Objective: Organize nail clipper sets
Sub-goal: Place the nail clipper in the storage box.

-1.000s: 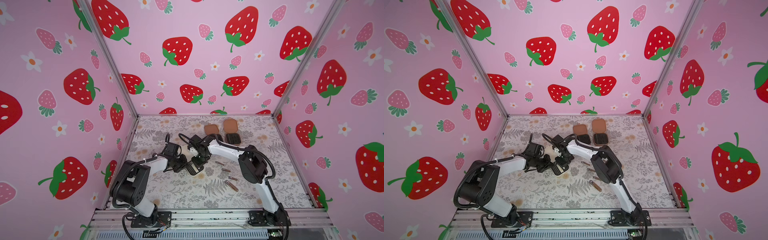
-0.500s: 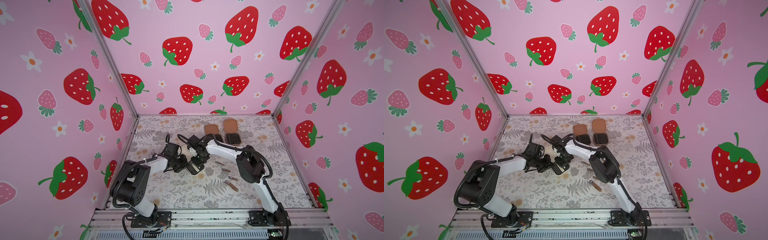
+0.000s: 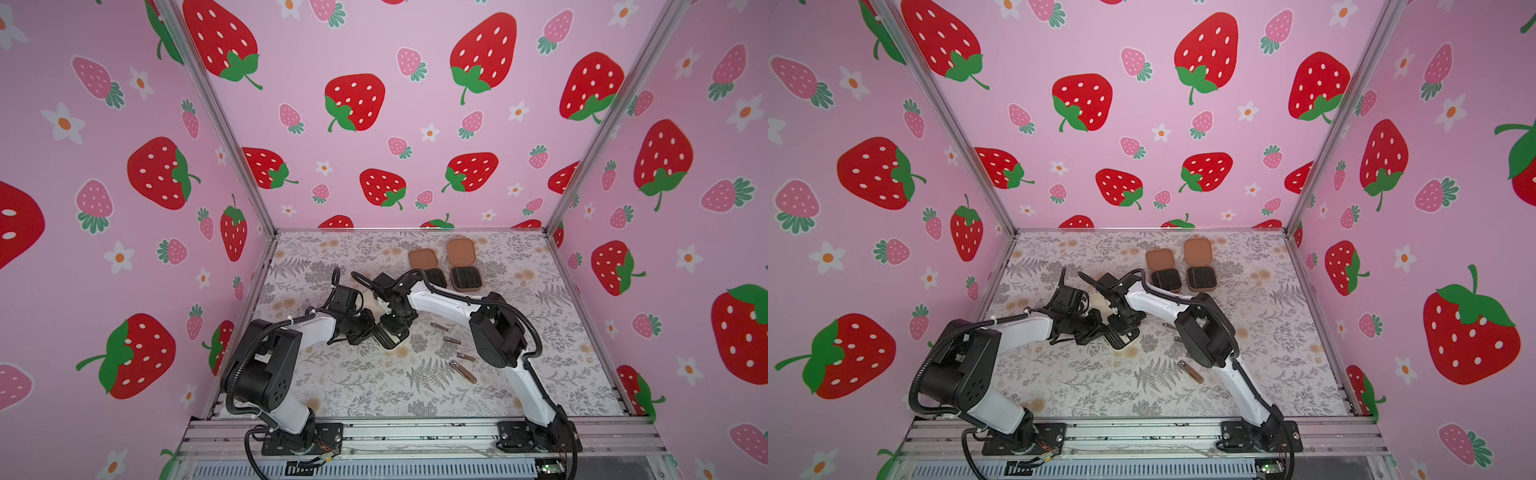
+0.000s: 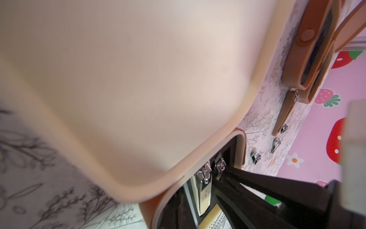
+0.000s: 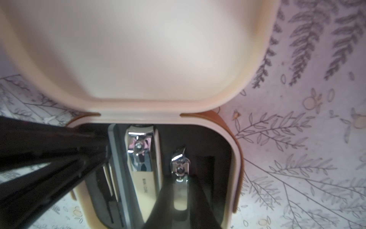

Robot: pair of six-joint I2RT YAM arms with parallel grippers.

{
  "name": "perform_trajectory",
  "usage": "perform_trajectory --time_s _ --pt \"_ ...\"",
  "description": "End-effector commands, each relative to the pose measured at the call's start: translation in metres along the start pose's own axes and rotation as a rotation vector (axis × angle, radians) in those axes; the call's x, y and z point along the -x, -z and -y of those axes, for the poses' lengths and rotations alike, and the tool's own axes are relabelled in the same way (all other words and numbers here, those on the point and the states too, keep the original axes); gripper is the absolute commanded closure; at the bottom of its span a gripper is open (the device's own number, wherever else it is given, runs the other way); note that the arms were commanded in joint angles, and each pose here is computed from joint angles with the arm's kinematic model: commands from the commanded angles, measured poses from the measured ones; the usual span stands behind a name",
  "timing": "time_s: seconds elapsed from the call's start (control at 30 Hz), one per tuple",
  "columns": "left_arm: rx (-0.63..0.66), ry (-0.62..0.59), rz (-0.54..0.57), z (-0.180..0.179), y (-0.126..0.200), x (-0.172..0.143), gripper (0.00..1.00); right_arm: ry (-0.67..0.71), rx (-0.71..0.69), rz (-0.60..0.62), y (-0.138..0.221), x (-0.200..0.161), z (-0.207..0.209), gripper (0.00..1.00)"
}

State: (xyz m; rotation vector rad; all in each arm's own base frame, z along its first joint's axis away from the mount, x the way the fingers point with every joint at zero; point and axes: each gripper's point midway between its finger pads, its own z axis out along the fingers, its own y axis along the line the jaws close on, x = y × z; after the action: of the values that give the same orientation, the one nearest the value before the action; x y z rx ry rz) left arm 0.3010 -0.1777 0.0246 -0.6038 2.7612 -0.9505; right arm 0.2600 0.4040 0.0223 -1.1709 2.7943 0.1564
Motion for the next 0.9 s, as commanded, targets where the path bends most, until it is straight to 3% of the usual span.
perform_trajectory --time_s 0.0,0.4,0.53,0.87 --pt "0.134 0.074 -0.085 -0.041 -0.01 -0.025 1.0 -0.032 -0.133 -0.146 -0.031 -0.035 0.034 0.8" --pt "0.139 0.075 -0.09 -0.042 -0.012 -0.026 1.0 -0.001 -0.026 0.03 0.031 0.004 0.015 0.75" --pt "0.136 0.074 -0.096 -0.042 -0.012 -0.026 1.0 0.0 -0.021 0.047 0.039 0.007 0.016 0.71" --pt "0.136 0.072 -0.099 -0.04 -0.012 -0.026 1.0 0.001 0.083 0.078 0.044 0.013 -0.001 0.71"
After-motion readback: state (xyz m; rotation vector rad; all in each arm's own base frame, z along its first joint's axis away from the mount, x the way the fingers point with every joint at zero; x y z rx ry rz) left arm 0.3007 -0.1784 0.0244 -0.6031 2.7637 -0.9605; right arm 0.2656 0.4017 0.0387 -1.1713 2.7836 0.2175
